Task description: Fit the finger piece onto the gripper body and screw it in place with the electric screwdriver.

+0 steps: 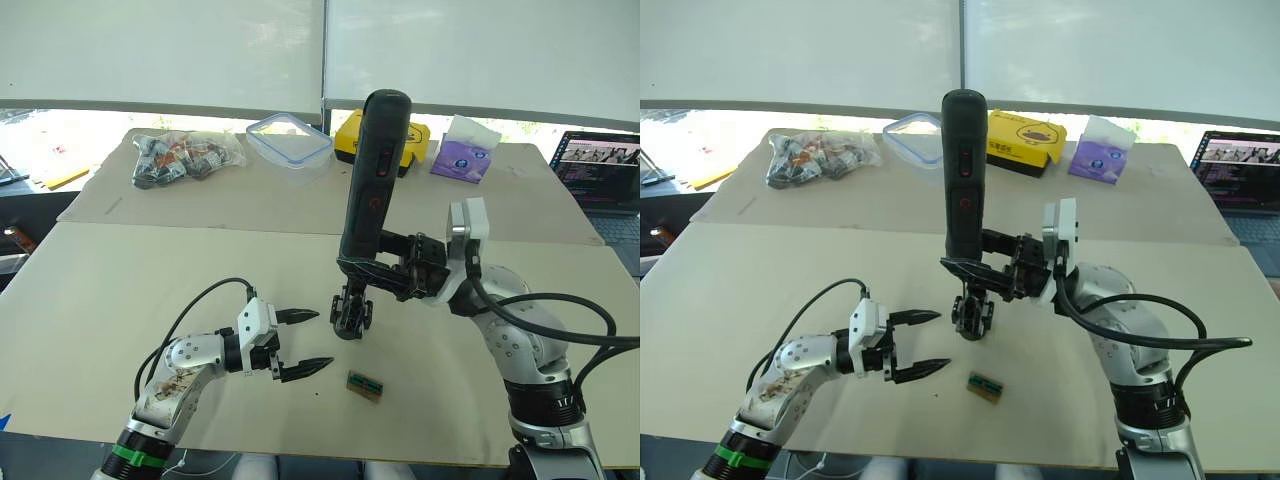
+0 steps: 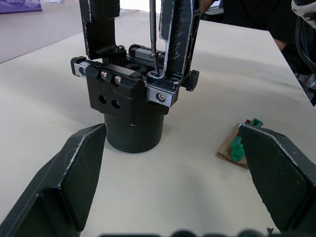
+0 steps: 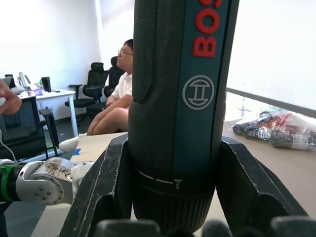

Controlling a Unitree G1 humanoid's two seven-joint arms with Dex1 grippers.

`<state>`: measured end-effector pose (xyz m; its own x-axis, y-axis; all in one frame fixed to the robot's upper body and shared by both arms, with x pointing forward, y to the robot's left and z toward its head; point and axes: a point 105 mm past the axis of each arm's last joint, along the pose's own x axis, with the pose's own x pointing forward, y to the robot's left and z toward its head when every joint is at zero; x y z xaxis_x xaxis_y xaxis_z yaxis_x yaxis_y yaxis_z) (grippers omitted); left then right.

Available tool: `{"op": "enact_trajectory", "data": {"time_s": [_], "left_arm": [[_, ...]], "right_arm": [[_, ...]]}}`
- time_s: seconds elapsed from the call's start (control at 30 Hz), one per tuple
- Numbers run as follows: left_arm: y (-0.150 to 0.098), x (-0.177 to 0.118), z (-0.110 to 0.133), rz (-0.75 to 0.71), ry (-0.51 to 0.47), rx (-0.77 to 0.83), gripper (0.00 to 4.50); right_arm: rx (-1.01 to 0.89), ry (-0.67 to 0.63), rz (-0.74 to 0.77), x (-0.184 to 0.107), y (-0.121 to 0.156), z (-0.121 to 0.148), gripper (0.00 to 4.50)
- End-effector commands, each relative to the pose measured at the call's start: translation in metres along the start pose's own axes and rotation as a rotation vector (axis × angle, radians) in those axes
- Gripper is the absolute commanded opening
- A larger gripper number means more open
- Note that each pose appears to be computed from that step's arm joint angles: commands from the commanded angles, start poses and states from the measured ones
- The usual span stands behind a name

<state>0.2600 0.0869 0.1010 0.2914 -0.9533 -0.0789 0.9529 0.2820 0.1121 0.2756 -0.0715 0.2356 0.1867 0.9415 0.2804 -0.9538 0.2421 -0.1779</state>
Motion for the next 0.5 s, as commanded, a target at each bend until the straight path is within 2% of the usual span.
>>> {"op": "enact_trajectory", "data": {"time_s": [0.03,0.5], "left_arm": [[-0.001,-0.0009,0.0047,-0.001,-0.015,0.012,4.5],[0.004,0.0027,0.0025,0.032,-0.01,0.008,4.5]], "right_arm": [[-0.054,-0.037,0.015,0.004,0.0009,0.0132,1.96],[-0.055,-0.023,0.027,0.0051,0.0026,0.012,1.96]]}}
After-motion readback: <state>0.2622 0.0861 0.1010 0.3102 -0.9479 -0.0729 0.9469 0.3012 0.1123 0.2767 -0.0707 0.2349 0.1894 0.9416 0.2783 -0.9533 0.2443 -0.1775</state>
